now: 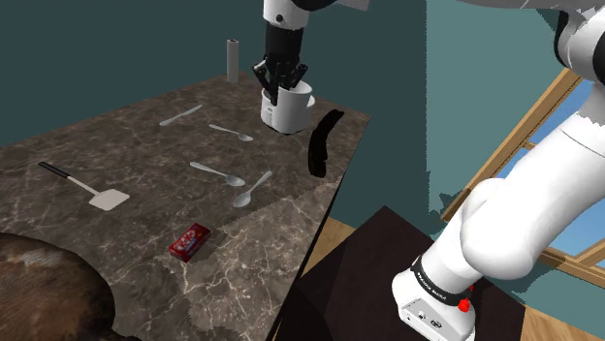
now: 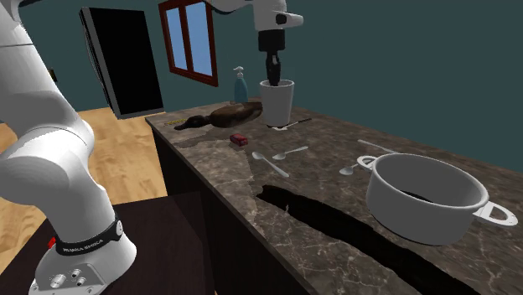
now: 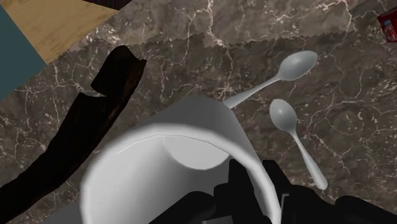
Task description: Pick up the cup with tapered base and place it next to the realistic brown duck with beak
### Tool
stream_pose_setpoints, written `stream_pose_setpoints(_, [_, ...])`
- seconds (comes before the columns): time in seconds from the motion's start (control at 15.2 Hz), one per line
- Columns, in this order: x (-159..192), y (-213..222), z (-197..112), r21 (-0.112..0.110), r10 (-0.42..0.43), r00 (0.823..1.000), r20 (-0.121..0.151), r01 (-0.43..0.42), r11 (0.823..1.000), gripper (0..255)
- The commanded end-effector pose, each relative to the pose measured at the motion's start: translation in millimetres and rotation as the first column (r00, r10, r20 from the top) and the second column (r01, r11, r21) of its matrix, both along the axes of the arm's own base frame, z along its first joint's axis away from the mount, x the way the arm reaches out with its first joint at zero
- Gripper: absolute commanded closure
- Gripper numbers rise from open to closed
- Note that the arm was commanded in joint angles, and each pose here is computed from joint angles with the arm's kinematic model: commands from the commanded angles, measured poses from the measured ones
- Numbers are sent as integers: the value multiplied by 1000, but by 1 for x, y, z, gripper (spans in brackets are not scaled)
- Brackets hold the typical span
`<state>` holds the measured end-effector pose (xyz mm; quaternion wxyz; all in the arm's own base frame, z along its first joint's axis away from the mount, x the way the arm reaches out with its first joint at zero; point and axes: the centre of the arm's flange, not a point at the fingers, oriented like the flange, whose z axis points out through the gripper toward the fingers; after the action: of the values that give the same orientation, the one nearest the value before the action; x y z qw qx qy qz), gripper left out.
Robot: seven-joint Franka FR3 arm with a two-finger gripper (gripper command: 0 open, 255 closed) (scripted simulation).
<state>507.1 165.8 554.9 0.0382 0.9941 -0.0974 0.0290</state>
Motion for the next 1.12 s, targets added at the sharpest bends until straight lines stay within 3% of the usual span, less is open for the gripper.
stream_pose_setpoints(0.0, [-16,20,1,0,-1,1000,1,1,1000,255])
stream_pose_setpoints(1.06, [-152,182,2,0,-1,1000,1,1,1000,255])
